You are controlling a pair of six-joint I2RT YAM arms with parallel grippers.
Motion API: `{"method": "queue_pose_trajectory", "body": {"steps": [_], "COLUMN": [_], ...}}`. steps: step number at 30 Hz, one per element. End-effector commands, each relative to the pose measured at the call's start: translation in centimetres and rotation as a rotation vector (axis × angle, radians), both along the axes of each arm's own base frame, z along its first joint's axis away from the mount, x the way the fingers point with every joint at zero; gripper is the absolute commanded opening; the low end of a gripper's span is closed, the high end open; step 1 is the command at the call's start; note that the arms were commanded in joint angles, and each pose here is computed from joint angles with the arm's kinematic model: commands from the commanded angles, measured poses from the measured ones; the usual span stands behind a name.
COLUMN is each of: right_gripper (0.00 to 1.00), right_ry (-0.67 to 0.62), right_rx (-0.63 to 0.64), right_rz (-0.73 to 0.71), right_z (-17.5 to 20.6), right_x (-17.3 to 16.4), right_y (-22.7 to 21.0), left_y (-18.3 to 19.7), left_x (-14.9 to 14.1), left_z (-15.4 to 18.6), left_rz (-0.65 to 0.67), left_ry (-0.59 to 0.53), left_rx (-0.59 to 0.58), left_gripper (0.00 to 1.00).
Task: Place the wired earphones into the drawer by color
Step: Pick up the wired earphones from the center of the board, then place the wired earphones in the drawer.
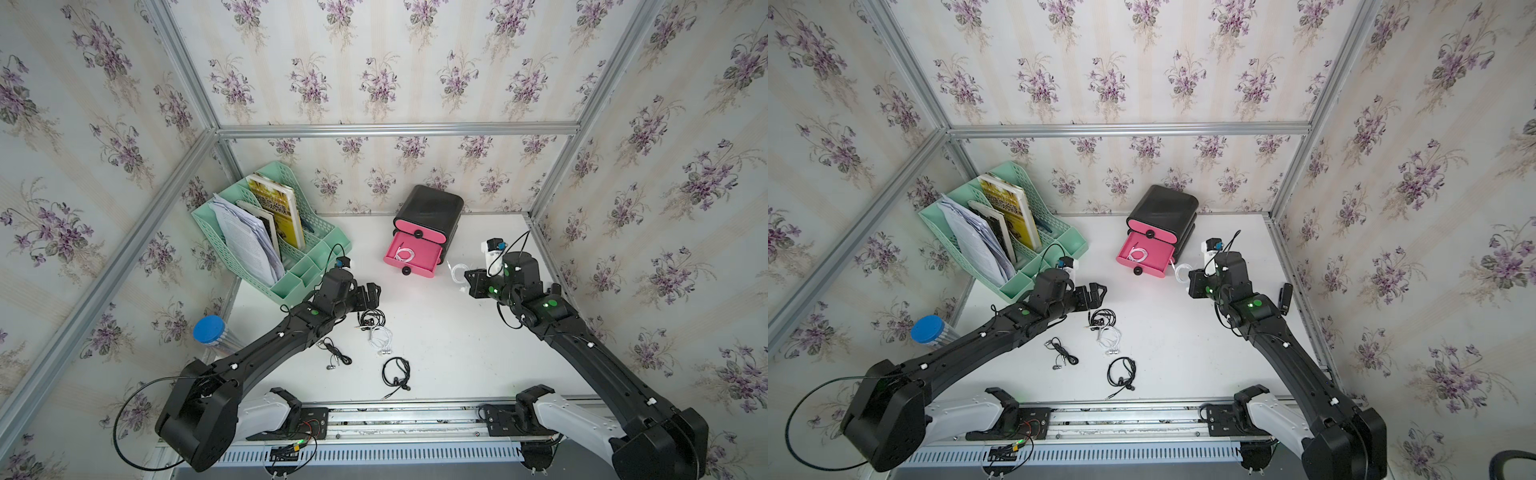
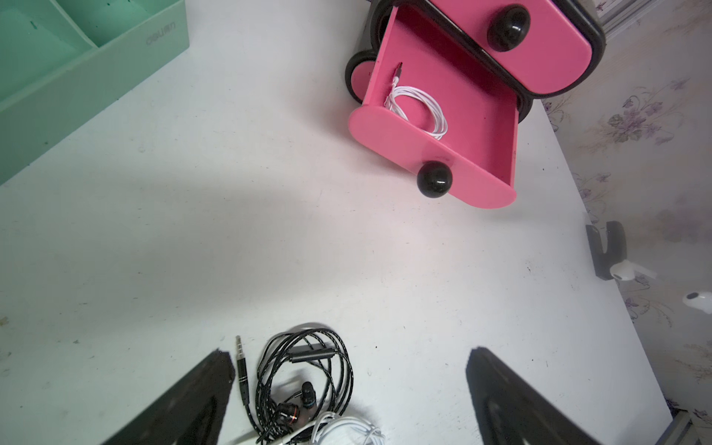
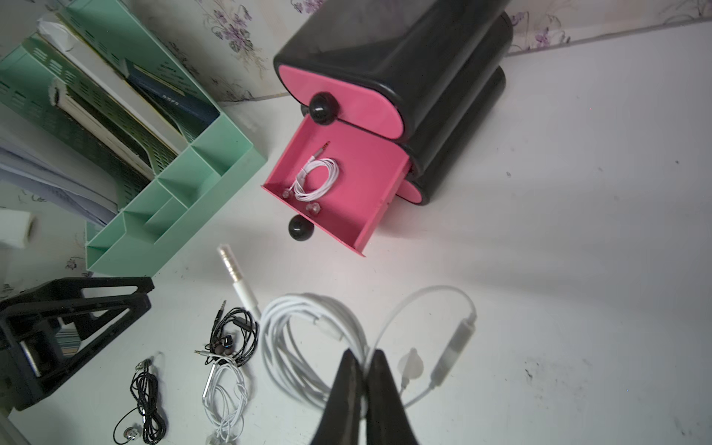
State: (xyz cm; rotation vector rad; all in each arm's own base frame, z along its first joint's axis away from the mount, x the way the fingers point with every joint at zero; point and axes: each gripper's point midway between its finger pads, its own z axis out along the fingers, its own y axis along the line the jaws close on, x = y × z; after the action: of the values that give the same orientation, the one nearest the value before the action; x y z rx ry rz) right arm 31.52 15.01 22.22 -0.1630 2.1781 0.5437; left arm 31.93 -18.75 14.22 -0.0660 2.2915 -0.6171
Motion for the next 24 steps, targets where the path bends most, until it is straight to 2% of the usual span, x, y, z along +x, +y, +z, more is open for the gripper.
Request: {"method": "queue_pose_trajectory", "body": {"steps": [1,7,21,22,24], "right_gripper": [0.00,0.00,0.00,0.00,0.00], "right_ry": [-0.114,-0.190,-0.194,-0.194,-0.185], "right_rx": [-0.015,-0.097,-0.126,-0.121,-0.118], "right_rz": [0.051,0.133,0.140,0.176,0.175], "right_z": [2.5,3.7,3.6,3.7,3.5], "right_x": [1.5,2.7,7.5,7.0,7.5], "right_y": [1.6,5.4,8.5,10.2,10.7], "left_y": [-0.2,-0.6,-0.2,-0.1,-0.1], "left_x": [0.2,0.2,-0.2,-0.2,-0.3], "left_z": [0.3,0.4,0.3,0.3,0.3], "left_rz": [-0.003,-0.015,-0.003,-0.001,-0.001], "left_ry": [-0.002,0.002,0.004,0.003,0.004], "left_rx": [-0.011,-0.029,-0.024,-0.025,-0.022], "left_gripper": [0.99,0.99,0.99,0.99,0.99]}}
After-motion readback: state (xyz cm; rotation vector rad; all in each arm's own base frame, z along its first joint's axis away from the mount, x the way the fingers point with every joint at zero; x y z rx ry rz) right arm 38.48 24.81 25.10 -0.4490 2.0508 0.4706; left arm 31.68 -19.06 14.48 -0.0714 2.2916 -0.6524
